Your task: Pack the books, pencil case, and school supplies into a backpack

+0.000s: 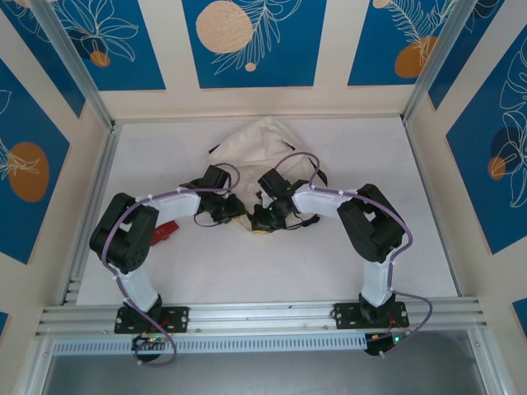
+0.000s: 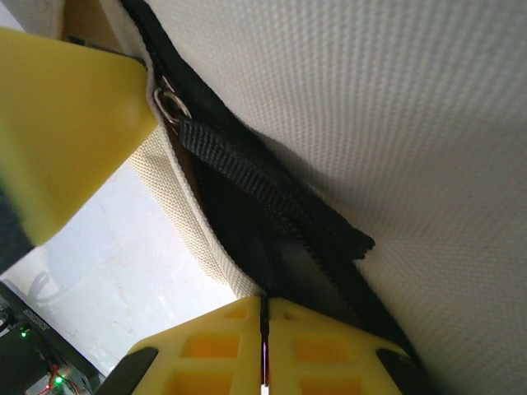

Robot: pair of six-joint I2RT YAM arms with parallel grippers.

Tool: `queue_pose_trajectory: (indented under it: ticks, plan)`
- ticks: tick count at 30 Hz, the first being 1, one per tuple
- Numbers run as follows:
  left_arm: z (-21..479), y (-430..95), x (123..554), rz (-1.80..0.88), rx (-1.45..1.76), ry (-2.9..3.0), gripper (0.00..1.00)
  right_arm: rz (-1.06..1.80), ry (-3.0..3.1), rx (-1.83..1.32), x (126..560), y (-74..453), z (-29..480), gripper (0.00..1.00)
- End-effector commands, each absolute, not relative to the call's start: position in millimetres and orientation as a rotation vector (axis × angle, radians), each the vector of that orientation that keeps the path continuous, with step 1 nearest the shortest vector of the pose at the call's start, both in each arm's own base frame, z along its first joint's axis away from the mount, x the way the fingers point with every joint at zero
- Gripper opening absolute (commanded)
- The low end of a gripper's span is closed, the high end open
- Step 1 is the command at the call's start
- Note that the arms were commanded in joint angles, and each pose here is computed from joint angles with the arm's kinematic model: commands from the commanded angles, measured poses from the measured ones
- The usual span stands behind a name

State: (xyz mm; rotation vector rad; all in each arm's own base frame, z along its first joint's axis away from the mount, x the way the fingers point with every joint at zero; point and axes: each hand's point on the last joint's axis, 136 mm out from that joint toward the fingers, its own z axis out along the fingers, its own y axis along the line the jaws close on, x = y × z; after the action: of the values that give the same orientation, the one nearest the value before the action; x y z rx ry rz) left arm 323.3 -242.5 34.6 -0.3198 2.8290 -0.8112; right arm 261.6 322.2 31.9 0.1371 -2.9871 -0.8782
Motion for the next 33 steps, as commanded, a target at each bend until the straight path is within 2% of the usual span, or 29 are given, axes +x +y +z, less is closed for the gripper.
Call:
queue_pose_trajectory:
  ticks: [1, 4, 10, 22, 28, 33]
  plan:
    - [23.9, -237.9, 315.3, -0.740, -0.295, 2.879, 0.13, -0.862, -2.974, 0.110, 257.4, 318.5, 37.2, 0.11]
    - [16.3, -234.0, 310.4, -0.724, -0.304, 2.892, 0.10, -0.913, -2.991, 0.098, 263.6, 319.2, 52.0, 0.15]
    - [8.9, -230.7, 304.1, -0.726, -0.318, 2.893, 0.09, -0.969, -3.050, 0.071, 283.0, 319.1, 72.1, 0.30]
    - [7.6, -231.7, 304.1, -0.736, -0.321, 2.891, 0.09, -0.892, -3.068, -0.061, 317.6, 308.8, 61.3, 0.44]
    - [7.4, -232.0, 304.2, -0.738, -0.321, 2.891, 0.09, -0.880, -3.026, -0.098, 314.9, 306.1, 50.6, 0.47]
    - [8.5, -232.8, 305.0, -0.744, -0.321, 2.889, 0.09, -0.991, -2.930, -0.007, 307.1, 321.3, 47.6, 0.43]
